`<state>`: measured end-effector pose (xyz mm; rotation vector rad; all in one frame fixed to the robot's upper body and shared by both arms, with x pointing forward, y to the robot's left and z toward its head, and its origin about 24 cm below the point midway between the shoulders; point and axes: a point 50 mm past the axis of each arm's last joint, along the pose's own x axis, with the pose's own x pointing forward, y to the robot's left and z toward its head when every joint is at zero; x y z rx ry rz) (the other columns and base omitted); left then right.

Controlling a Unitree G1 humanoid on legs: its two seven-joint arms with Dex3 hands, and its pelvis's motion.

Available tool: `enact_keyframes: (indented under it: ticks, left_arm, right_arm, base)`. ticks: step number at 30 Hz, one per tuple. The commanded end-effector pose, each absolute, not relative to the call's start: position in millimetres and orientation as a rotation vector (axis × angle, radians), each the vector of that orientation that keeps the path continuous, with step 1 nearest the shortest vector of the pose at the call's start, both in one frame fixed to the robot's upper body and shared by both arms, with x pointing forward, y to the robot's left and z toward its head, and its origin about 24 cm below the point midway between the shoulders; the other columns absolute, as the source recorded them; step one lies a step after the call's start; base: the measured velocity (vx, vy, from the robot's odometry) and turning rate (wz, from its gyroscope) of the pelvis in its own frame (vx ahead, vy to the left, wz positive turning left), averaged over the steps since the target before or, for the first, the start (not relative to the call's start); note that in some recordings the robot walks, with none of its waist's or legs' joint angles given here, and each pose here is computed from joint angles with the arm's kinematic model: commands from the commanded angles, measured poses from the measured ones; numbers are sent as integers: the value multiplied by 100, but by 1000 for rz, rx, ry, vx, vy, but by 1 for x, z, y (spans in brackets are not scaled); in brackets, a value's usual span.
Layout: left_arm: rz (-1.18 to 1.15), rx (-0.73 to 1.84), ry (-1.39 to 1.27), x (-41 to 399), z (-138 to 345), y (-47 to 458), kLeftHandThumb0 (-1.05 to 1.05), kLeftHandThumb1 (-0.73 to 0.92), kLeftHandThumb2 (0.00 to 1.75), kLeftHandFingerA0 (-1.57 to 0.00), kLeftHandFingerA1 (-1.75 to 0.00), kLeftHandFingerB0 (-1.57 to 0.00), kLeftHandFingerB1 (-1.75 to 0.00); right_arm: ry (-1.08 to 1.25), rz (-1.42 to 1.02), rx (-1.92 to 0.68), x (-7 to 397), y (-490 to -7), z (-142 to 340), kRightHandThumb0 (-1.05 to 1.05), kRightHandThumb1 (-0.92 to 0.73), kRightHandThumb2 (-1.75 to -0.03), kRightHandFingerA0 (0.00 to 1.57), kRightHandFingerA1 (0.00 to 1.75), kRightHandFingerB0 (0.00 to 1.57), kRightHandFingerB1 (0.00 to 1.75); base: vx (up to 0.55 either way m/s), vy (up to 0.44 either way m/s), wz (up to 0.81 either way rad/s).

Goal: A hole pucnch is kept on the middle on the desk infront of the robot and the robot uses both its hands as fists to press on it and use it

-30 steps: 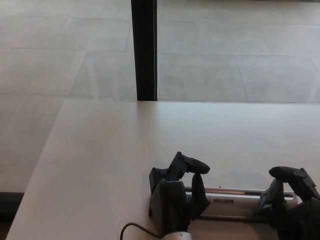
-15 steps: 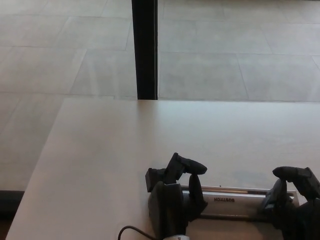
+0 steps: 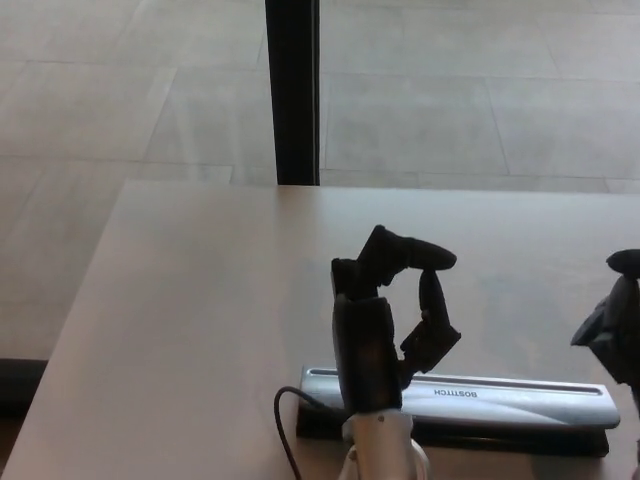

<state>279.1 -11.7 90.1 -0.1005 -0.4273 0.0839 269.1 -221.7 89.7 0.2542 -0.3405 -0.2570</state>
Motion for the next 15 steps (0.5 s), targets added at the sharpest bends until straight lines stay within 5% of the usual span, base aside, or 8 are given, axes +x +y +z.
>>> enact_keyframes:
  ticks: [1,5,6,7,9,10,12,15]
  left_arm:
    - [-302,-353,-566,274,220,19,-40,66,98,-98,-175,-68,-174]
    - [-261,-339,-556,280,224,58,-37,66,96,-100,-175,-71,-175]
    - [-215,-326,-560,282,226,81,-36,68,94,-98,-175,-69,-175]
    - [-173,-296,-577,284,225,104,-37,69,92,-98,-175,-69,-175]
    - [-66,-203,-591,285,225,150,-39,69,90,-98,-175,-71,-175]
    - [-11,-160,-593,283,225,170,-38,65,102,-101,-175,-71,-175]
    - [193,-117,-551,274,216,235,-27,74,91,-93,-175,-61,-175]
    - [390,-37,-475,259,206,295,-25,71,89,-96,-175,-63,-172]
  right_arm:
    - [-236,-115,40,261,-269,198,-21,-60,-112,100,175,74,134]
    - [-245,-152,37,250,-293,208,-20,-62,-113,103,175,76,131]
    - [-260,-197,30,244,-306,213,-29,-58,-114,124,142,85,112]
    - [-270,-251,22,238,-320,216,-22,-55,-105,104,175,76,138]
    - [-297,-358,12,223,-351,222,-23,-48,-111,105,175,78,144]
    - [-300,-399,-4,217,-365,225,-29,-41,-115,108,175,85,134]
    - [-298,-592,-44,192,-408,230,-45,-37,-107,111,175,100,117]
    - [-273,-796,-27,164,-450,231,-40,-48,-98,107,175,96,104]
  base:
    - [0,0,0]
    - [0,0,0]
    - [0,0,0]
    - [0,0,0]
    - [0,0,0]
    - [0,0,0]
    - [0,0,0]
    - [0,0,0]
